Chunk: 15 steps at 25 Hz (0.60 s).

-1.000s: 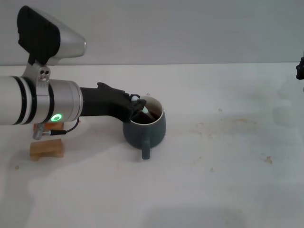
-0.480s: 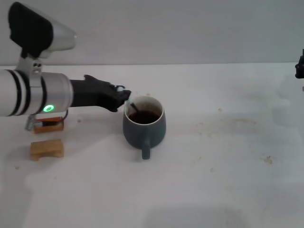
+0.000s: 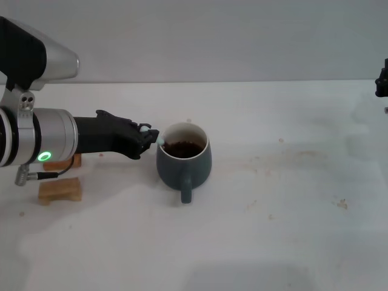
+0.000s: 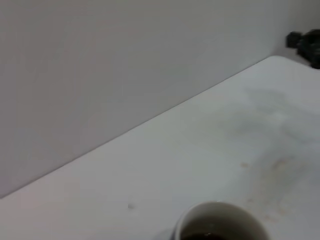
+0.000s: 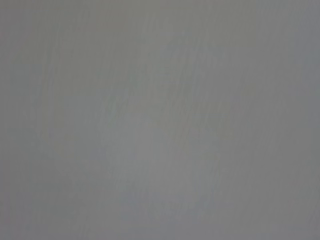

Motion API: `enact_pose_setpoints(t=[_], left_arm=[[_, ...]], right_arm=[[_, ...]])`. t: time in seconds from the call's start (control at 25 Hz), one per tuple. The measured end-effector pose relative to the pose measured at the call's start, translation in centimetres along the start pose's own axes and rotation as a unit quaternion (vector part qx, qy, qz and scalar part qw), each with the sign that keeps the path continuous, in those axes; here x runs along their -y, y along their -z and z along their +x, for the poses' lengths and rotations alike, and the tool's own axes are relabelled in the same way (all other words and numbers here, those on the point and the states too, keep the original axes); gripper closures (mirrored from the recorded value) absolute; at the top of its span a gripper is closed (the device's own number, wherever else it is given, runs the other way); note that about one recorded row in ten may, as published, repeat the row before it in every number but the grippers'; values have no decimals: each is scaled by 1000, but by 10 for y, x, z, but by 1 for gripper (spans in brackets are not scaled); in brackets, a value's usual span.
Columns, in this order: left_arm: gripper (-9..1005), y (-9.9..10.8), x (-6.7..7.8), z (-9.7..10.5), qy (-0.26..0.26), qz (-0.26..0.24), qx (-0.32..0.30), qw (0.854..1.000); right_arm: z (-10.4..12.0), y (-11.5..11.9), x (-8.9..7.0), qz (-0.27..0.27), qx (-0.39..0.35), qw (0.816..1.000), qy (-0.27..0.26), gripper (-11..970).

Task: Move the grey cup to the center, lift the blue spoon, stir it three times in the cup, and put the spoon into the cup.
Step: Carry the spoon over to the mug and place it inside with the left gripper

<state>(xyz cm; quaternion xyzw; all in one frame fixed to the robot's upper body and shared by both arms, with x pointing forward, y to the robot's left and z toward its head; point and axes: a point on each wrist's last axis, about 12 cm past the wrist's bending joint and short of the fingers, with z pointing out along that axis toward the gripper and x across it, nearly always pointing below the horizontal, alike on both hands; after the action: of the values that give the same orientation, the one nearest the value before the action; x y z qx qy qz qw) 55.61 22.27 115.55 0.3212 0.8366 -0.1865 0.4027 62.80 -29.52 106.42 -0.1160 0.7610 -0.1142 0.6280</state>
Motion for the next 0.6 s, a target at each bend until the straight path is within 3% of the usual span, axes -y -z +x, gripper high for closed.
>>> enact_pose_setpoints(t=[0.32,0.6], left_arm=[[852,-3,23,-11,-17,34,15,999],[852,-23,24,-21,-32,36,25,999]], right_arm=[[0,0,0,-1,0,1000,2,899],[1,0,-1,-2,-1,1000,2,898]])
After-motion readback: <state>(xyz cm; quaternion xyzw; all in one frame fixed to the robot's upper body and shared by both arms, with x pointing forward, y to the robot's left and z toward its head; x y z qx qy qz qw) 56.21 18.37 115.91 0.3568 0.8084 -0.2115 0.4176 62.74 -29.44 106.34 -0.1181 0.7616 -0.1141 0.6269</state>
